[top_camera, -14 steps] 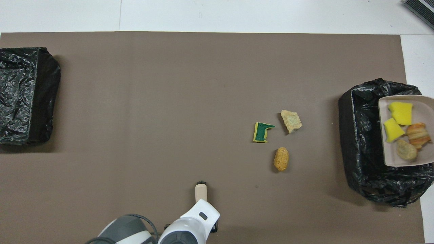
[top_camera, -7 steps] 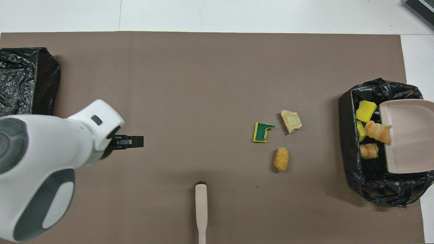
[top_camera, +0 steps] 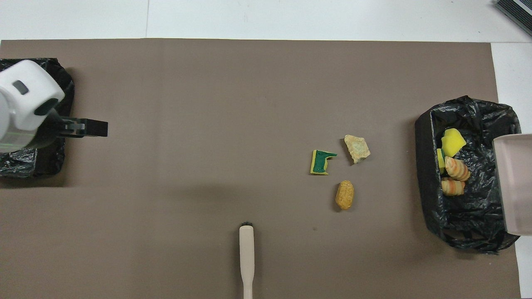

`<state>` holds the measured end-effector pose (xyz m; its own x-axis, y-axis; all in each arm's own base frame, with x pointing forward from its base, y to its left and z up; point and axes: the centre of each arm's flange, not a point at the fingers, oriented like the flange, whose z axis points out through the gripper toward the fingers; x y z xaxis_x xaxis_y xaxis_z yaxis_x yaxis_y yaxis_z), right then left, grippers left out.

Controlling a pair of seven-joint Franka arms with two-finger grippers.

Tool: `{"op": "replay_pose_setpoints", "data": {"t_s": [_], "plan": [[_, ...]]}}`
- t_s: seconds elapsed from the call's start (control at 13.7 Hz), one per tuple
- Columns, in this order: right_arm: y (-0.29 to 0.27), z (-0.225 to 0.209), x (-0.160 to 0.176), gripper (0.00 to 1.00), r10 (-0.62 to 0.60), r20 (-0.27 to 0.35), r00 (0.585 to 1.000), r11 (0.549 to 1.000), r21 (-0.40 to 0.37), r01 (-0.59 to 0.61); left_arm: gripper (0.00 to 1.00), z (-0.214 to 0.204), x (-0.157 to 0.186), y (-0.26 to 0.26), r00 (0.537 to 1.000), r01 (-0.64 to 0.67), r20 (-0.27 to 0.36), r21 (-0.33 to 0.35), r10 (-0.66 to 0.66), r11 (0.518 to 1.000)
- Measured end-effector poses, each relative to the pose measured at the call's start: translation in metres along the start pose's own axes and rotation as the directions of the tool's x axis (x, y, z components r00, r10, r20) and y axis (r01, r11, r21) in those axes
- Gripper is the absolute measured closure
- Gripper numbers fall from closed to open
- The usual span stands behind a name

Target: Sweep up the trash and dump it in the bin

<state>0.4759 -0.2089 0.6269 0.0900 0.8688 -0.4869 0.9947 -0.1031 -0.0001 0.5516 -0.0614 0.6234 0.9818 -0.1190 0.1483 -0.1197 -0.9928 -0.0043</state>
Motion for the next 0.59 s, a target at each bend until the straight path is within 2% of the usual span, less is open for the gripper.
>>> {"op": "replay_pose_setpoints", "data": {"t_s": [0.15, 0.37, 0.44, 0.59], "plan": [[0.004, -0.015, 0.035, 0.67, 0.122, -0.065, 0.99, 0.992, 0.029, -0.12, 0.0, -0.007, -0.003, -0.002, 0.999, -0.044, 0.029, -0.001, 0.044, 0.999], [0.012, -0.058, 0.128, 0.67, 0.318, -0.106, 0.942, 0.948, 0.041, -0.315, 0.0, -0.004, -0.006, -0.001, 0.995, -0.078, 0.055, -0.004, 0.079, 0.997], [0.011, -0.072, 0.158, 0.67, 0.39, -0.144, 0.909, 0.921, 0.057, -0.386, 0.0, -0.003, -0.006, -0.001, 0.995, -0.082, 0.06, -0.005, 0.082, 0.997], [0.009, -0.087, 0.202, 0.67, 0.546, -0.206, 0.812, 0.838, 0.13, -0.53, 0.0, -0.002, -0.006, -0.005, 0.995, -0.077, 0.064, -0.004, 0.077, 0.997]]}}
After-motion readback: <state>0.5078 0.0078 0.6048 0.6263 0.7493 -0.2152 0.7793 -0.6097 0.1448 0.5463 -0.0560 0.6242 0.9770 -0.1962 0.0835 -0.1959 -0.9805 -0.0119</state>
